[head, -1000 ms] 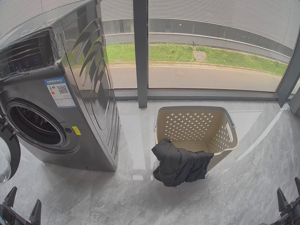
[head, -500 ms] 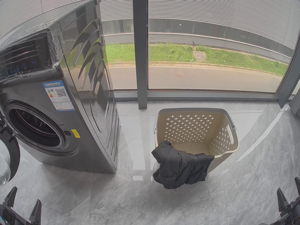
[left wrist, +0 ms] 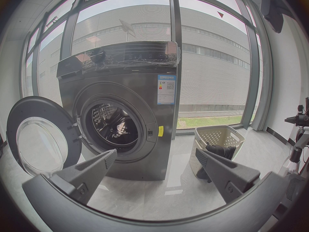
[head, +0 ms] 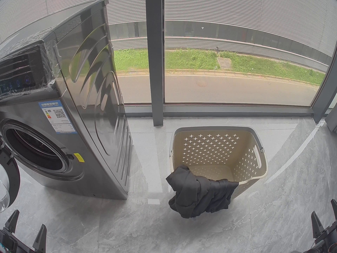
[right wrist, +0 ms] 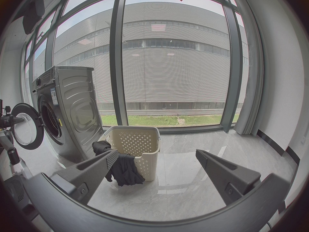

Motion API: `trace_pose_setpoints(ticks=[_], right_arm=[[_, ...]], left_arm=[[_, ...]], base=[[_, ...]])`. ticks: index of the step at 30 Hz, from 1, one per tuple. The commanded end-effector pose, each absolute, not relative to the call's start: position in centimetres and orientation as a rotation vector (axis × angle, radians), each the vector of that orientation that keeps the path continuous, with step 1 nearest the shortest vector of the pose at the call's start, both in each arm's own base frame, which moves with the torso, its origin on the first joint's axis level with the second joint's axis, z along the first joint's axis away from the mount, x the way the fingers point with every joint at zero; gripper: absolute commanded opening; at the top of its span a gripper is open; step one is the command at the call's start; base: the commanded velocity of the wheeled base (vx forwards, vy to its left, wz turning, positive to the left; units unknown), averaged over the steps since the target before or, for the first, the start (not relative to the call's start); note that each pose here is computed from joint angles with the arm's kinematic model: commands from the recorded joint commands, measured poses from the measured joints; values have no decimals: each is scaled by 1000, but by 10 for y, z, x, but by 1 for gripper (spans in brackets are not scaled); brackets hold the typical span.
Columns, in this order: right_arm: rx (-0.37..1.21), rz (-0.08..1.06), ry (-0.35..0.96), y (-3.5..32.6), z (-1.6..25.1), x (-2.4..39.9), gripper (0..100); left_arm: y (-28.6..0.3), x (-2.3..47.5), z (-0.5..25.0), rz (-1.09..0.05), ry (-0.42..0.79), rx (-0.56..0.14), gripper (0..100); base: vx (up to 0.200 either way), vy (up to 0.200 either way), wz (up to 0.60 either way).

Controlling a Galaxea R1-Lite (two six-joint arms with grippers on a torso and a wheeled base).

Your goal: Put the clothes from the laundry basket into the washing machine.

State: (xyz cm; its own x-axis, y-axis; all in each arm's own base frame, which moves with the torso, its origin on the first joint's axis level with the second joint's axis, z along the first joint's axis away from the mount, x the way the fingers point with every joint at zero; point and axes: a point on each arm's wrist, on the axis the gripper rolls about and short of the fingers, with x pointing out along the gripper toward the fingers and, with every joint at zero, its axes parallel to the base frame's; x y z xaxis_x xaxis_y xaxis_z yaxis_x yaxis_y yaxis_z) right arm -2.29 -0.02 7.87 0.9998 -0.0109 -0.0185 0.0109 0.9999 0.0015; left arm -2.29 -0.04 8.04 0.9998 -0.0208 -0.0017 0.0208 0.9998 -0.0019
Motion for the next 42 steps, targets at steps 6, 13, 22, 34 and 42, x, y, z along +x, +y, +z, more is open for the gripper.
trace_pose_setpoints(ticks=[6, 13, 22, 34, 42], right_arm=[[1, -11, 26, 0, 76, -22, 100], [-3, -12, 28, 0, 76, -22, 100], [1, 11, -178, 0, 128, -36, 100], [151, 529, 382, 26, 179, 80, 100], [234, 635, 486, 65, 165, 154, 100]], left_arm=[[0, -23, 75, -18, 3, -9, 100], [0, -23, 75, -18, 3, -3, 100], [0, -23, 75, -20, 3, 3, 100], [0, -23, 75, -20, 3, 2, 100], [0, -23, 75, -20, 3, 2, 100]], base=[[0, -100, 0], [0, 0, 0], [0, 0, 0], [-67, 0, 0], [-50, 0, 0]])
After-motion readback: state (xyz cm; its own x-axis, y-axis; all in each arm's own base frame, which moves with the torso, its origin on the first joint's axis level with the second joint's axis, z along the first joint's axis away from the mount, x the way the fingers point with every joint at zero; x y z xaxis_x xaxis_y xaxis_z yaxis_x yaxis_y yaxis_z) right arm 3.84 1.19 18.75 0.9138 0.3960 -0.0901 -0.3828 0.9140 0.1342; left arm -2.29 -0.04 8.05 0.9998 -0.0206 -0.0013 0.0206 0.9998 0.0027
